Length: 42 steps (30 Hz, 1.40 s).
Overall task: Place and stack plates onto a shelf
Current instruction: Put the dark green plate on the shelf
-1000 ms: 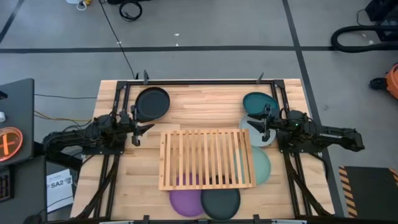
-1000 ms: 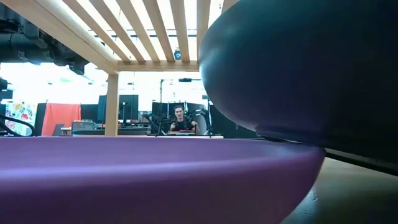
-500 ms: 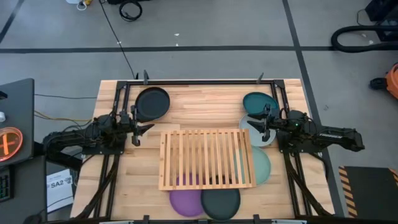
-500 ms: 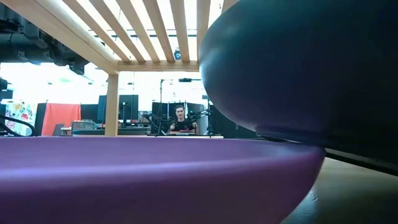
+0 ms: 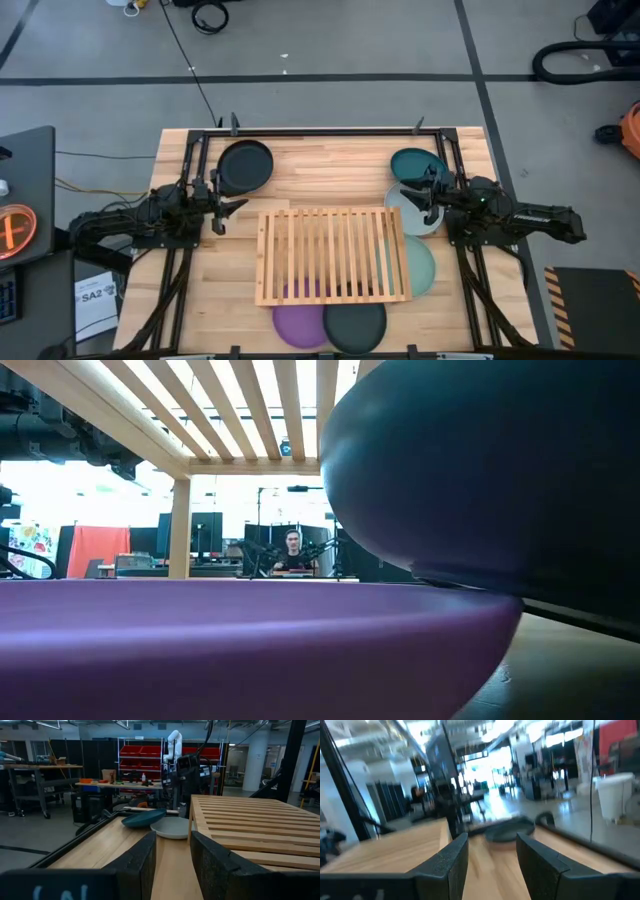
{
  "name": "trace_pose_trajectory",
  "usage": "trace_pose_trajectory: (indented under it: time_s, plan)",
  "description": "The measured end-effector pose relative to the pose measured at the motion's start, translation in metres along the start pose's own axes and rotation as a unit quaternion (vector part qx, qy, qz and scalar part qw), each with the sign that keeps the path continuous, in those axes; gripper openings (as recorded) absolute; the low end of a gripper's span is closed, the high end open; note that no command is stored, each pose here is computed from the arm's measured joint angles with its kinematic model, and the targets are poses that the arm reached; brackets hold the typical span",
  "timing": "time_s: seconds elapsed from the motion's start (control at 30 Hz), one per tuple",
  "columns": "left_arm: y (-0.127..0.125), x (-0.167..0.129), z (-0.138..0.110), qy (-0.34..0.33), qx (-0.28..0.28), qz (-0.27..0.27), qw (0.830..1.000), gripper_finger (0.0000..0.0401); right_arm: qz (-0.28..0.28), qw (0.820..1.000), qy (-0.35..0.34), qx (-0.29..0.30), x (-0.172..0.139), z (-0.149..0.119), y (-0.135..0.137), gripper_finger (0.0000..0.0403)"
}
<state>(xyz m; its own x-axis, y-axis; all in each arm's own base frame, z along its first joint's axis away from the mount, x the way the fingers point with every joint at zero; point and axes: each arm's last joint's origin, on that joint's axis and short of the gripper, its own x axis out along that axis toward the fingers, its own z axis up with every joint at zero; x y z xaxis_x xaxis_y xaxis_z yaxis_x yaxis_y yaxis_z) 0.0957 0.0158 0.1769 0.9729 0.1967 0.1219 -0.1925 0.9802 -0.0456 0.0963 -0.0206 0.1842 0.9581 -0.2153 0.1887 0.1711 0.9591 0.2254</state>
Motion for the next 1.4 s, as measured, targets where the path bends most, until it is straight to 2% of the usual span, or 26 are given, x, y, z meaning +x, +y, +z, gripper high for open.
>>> trace_pose_trajectory:
  time_s: [0.2,0.57,0.67,0.83,0.97,1.17,1.3,1.4]
  plan:
    - [0.000,0.000,0.000,0.000,0.000,0.000,1.000,0.0125,-0.026,0.994,-0.097,0.031,-0.002,0.017,0.001,0.0171]
    - [0.000,0.000,0.000,0.000,0.000,0.000,1.000,0.0125,-0.047,0.991,-0.127,-0.002,0.002,0.065,0.011,0.0171]
    - [0.000,0.000,0.000,0.000,0.000,0.000,1.000,0.0125,-0.086,0.993,-0.083,-0.013,0.009,0.079,0.013,0.0171]
    - [0.000,0.000,0.000,0.000,0.000,0.000,1.000,0.0125,-0.169,0.984,0.048,-0.037,0.019,0.099,0.014,0.0171]
    - [0.000,0.000,0.000,0.000,0.000,0.000,1.000,0.0125,-0.203,0.967,0.143,-0.056,0.026,0.115,0.017,0.0171]
    - [0.000,0.000,0.000,0.000,0.000,0.000,1.000,0.0125,-0.248,0.939,0.226,-0.074,0.036,0.137,0.018,0.0171]
    - [0.000,0.000,0.000,0.000,0.000,0.000,1.000,0.0125,-0.285,0.918,0.270,-0.063,0.039,0.145,0.014,0.0171]
    - [0.000,0.000,0.000,0.000,0.000,0.000,1.000,0.0125,-0.287,0.903,0.316,-0.045,0.041,0.143,0.010,0.0171]
